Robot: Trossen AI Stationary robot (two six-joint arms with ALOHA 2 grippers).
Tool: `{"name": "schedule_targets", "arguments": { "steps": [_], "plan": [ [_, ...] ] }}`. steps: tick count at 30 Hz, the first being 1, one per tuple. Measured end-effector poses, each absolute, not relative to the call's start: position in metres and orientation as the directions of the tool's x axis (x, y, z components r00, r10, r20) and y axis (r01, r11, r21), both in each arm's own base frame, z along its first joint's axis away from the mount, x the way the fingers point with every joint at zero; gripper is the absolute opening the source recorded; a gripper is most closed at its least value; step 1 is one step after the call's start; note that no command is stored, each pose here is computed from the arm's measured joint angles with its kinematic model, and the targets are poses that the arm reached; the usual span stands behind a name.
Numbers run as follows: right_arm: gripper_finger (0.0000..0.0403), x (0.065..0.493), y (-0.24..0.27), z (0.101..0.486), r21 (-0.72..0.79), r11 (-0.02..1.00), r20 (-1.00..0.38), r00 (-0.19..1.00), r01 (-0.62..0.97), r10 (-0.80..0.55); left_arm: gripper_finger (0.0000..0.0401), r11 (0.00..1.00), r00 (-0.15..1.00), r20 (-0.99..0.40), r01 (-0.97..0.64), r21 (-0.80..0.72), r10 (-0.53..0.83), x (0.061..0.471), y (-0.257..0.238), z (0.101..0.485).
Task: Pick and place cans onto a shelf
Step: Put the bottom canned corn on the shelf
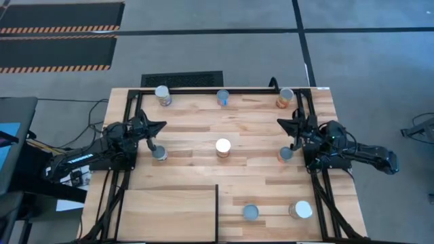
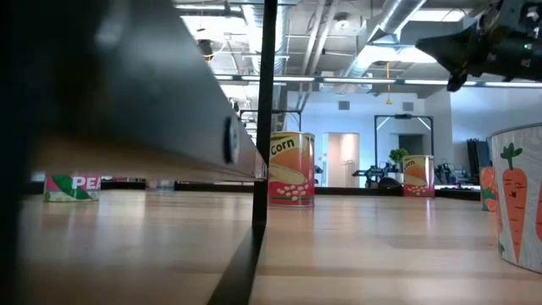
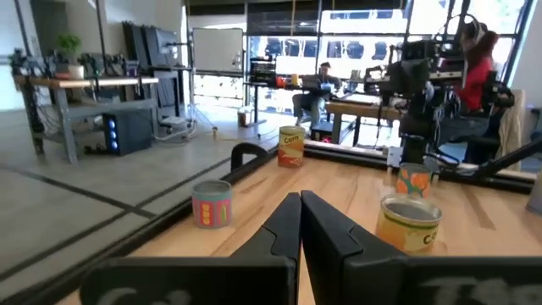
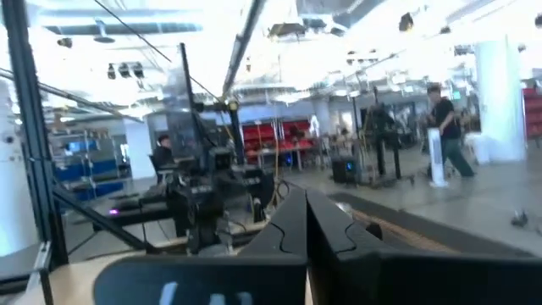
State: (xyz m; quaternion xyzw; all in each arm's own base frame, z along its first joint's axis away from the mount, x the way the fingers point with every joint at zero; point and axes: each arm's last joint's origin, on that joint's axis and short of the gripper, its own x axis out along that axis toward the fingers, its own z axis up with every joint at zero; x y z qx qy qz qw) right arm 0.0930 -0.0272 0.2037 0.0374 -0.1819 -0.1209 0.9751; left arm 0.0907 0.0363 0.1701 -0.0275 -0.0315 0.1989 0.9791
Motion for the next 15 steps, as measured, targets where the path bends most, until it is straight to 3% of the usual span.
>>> {"name": "schedule_targets", "arguments": {
  "steps": [15],
  "plan": [
    [0.0002,0.158,-0.01,0.249,-0.005,0.969,0.097,0.965,0.245,-0.244,0.0,0.928,0.929,0.022,-0.366,-0.066,0.368,0.091,0.036,0.167]
  ]
}}
